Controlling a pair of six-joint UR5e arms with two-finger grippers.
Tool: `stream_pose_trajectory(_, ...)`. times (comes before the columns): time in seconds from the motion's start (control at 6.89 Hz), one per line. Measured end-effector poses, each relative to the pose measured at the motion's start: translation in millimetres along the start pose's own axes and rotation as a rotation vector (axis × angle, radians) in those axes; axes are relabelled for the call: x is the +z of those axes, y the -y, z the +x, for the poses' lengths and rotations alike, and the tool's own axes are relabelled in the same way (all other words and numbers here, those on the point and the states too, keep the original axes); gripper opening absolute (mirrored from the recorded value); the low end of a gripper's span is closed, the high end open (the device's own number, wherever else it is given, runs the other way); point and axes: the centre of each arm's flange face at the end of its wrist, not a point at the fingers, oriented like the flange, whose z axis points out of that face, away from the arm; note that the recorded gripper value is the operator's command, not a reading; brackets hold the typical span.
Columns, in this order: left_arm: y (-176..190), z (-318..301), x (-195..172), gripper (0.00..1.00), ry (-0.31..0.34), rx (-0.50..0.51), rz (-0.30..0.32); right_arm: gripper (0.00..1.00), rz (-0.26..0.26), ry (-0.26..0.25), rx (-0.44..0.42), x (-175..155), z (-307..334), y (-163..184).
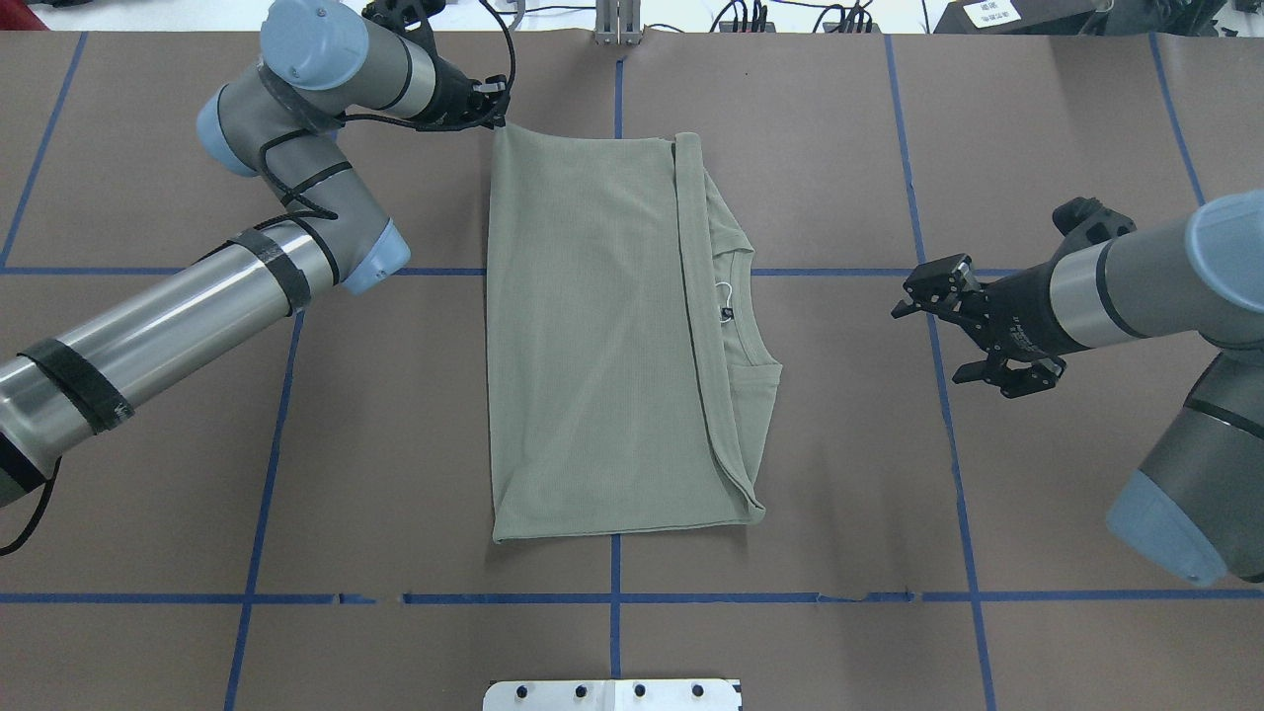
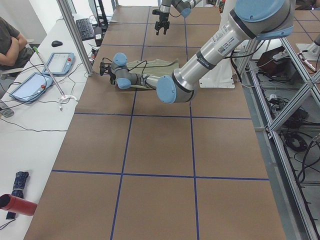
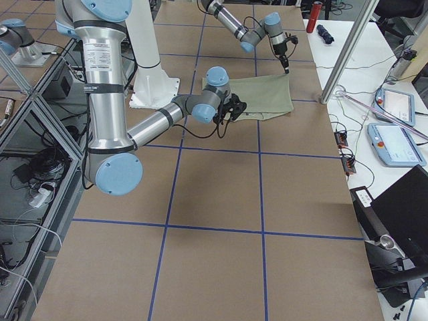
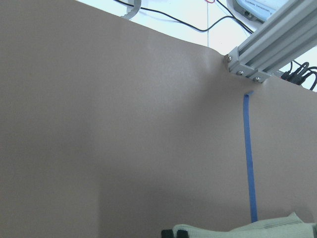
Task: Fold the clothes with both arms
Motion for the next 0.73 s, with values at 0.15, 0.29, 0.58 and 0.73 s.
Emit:
stream_pose_trajectory(0.15, -10.6, 0.1, -25.4, 0.71, -0.052, 0.007, -0.037, 1.0, -0.002, -0.005, -0.006, 12.6, -9.9, -3.5)
stream_pose_trajectory(0.29, -35.3, -18.9, -62.8, 0.73, -0.101, 0.012, -0.084, 1.0, -0.012, -0.02, -0.032, 26.3, -23.4, -13.8)
stream_pose_trajectory(0.58, -65.0, -37.6, -110.1, 0.73, -0.156, 0.025, -0.13, 1.0, -0.022, -0.124, -0.223, 61.4, -64.5, -62.8)
stream_pose_trajectory(0.73, -72.8, -49.0, -117.1, 0.73, -0.157, 0.023, -0.15, 1.0, -0.031, -0.211, -0.385, 76.9, -83.3, -95.4)
